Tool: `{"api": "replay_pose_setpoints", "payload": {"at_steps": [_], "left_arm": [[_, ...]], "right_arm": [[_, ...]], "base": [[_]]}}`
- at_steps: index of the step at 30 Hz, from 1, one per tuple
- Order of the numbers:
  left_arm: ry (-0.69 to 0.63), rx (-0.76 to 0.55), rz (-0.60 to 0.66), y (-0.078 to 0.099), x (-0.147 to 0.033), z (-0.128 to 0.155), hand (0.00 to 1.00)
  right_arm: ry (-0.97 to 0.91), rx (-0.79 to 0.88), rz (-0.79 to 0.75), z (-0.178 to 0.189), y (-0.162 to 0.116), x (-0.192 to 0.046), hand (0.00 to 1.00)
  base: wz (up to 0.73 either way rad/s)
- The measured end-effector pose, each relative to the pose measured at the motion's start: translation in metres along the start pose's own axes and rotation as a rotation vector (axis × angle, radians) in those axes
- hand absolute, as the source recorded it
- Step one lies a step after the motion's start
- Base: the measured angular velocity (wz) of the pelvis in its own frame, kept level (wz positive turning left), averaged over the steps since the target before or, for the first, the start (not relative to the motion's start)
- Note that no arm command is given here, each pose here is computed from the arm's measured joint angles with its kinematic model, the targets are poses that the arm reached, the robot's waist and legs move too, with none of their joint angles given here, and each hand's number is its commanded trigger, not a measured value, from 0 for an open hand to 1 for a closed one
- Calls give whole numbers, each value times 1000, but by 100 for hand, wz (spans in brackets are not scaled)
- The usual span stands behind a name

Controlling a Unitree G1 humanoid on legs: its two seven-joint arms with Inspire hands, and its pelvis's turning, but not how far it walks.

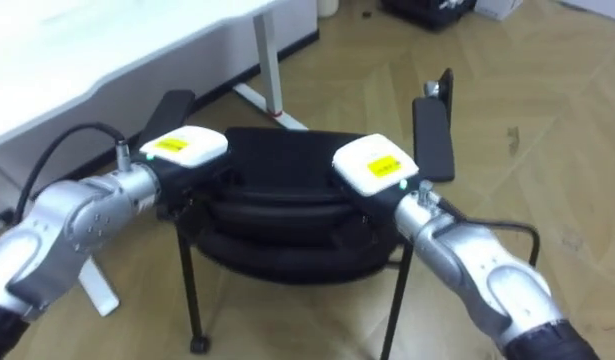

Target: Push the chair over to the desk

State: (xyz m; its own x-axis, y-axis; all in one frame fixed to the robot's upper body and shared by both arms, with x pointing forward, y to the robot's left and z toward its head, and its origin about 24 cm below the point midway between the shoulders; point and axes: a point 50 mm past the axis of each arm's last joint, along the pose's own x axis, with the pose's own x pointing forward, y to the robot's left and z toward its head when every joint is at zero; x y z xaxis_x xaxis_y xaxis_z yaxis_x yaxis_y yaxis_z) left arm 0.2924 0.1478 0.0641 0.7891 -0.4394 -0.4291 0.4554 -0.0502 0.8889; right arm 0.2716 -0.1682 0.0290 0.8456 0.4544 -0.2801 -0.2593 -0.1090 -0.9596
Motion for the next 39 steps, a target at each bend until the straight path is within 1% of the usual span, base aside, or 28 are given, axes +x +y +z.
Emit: {"api": "replay_pose_setpoints", "payload": {"at_steps": [6,10,14,16,20,23,27,34,36,38,39], "left_arm": [[-2,-5,25,-3,0,-2,100],[10,-36,78,-7,2,-3,100],[5,-57,104,-10,0,0,100],[8,-50,110,-13,0,2,100],[13,-50,108,-13,-2,2,100],[19,-48,119,-10,-6,4,100],[26,-54,112,-10,-6,4,100],[30,-66,142,-4,-6,7,100],[44,-70,141,-4,-6,6,100],[94,-75,115,-9,-6,0,100],[107,-75,110,-9,-8,-3,100]], "right_arm": [[-11,12,19,1,6,0,100],[8,14,21,0,6,0,100],[8,3,27,-2,6,-4,100],[11,13,42,0,10,-6,100],[-5,-12,51,2,5,-8,100],[-20,-83,60,7,-6,-10,100],[-20,-87,62,7,-8,-10,100],[-19,-115,43,3,-19,-9,100],[-18,-107,49,4,-18,-5,100],[-20,-59,62,9,-8,11,100],[-25,-58,55,11,-7,16,100]], "base": [[21],[7],[5],[26],[22],[24],[25],[52],[27],[-4],[0]]}}
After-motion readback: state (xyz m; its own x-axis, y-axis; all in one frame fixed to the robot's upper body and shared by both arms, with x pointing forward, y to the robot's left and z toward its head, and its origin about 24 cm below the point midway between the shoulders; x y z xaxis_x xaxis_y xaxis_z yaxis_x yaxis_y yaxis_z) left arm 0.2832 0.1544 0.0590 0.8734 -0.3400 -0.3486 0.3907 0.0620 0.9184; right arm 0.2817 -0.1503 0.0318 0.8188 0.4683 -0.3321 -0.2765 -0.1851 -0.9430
